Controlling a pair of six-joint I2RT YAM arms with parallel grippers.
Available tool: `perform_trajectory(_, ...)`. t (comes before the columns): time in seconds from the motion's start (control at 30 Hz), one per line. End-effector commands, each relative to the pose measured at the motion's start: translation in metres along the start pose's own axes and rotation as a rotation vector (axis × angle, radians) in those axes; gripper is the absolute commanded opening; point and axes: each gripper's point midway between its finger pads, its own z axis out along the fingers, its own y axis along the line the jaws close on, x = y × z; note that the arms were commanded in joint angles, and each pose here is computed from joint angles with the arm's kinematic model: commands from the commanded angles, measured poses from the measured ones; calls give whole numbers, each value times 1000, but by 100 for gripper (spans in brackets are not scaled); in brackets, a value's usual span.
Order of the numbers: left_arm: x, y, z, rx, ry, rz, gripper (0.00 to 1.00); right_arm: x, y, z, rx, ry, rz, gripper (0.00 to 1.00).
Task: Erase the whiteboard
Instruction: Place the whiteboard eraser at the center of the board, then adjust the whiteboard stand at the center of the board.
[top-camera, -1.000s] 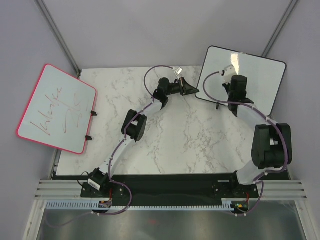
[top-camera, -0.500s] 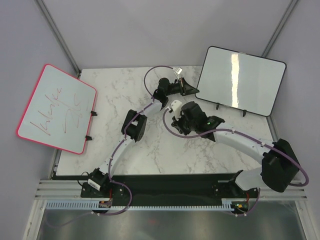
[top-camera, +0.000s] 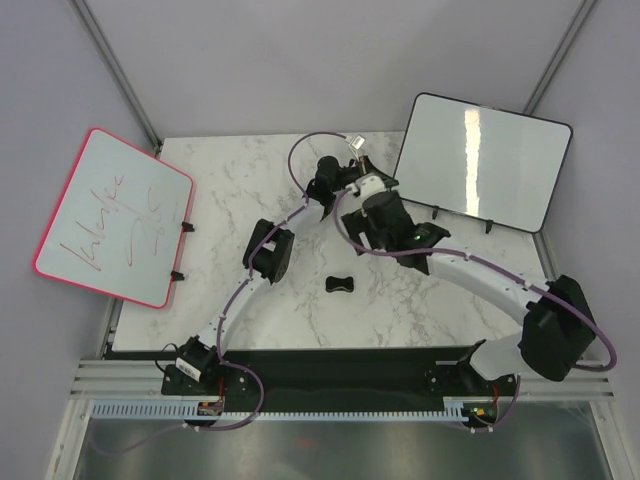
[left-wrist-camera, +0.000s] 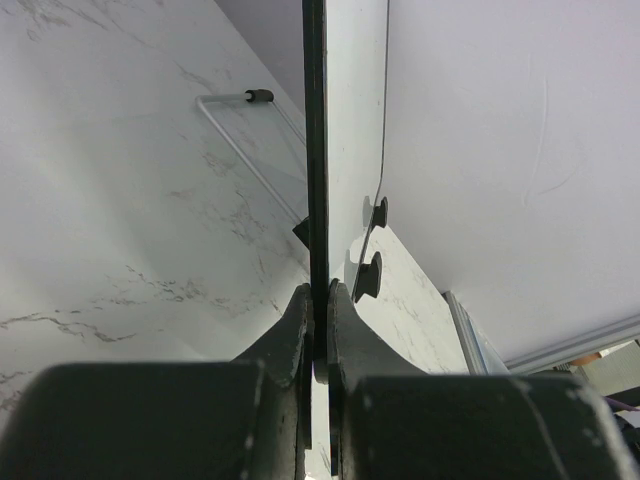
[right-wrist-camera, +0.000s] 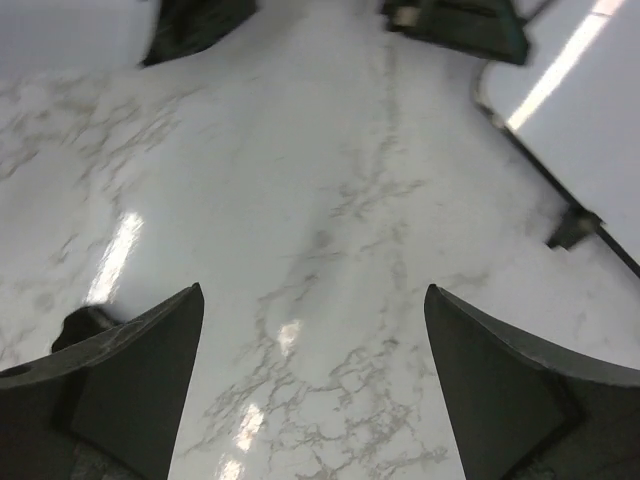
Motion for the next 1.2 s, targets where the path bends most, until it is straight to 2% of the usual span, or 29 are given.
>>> perform_trajectory(0.0,7,-35,20,83,17,67,2,-21,-100,-28,322,-118,406,98)
perform_trajectory(0.03,8,-34,20,82,17,66,2,-8,-134,-30,392,-96,484,97)
perform_trajectory(0.13,8,-34,20,82,17,66,2,28,-182,-42,516,-58,640,86)
perform_trajectory(0.23,8,-34,20,82,17,66,2,67,-225,-59,673,-22,789,81)
perform_trajectory(0.33,8,-34,20,82,17,66,2,100,-257,-67,753,21,889,77)
perform_trajectory(0.47,7,-35,20,85,16,66,2,128,-285,-52,759,120,876,72)
perform_trajectory(0.53,8,-34,20,86,15,66,2,137,-292,-46,737,156,854,64)
perform_trajectory(0.67,8,-35,20,88,14,65,2,155,-295,-26,692,196,844,62)
perform_trajectory(0.8,7,-34,19,87,11,63,2,167,-301,-11,669,235,805,49)
perform_trajectory(1.0,7,-33,19,85,7,60,2,179,-312,3,662,265,712,50)
perform_trajectory(1.17,7,-34,19,87,8,60,2,177,-318,18,636,222,666,47)
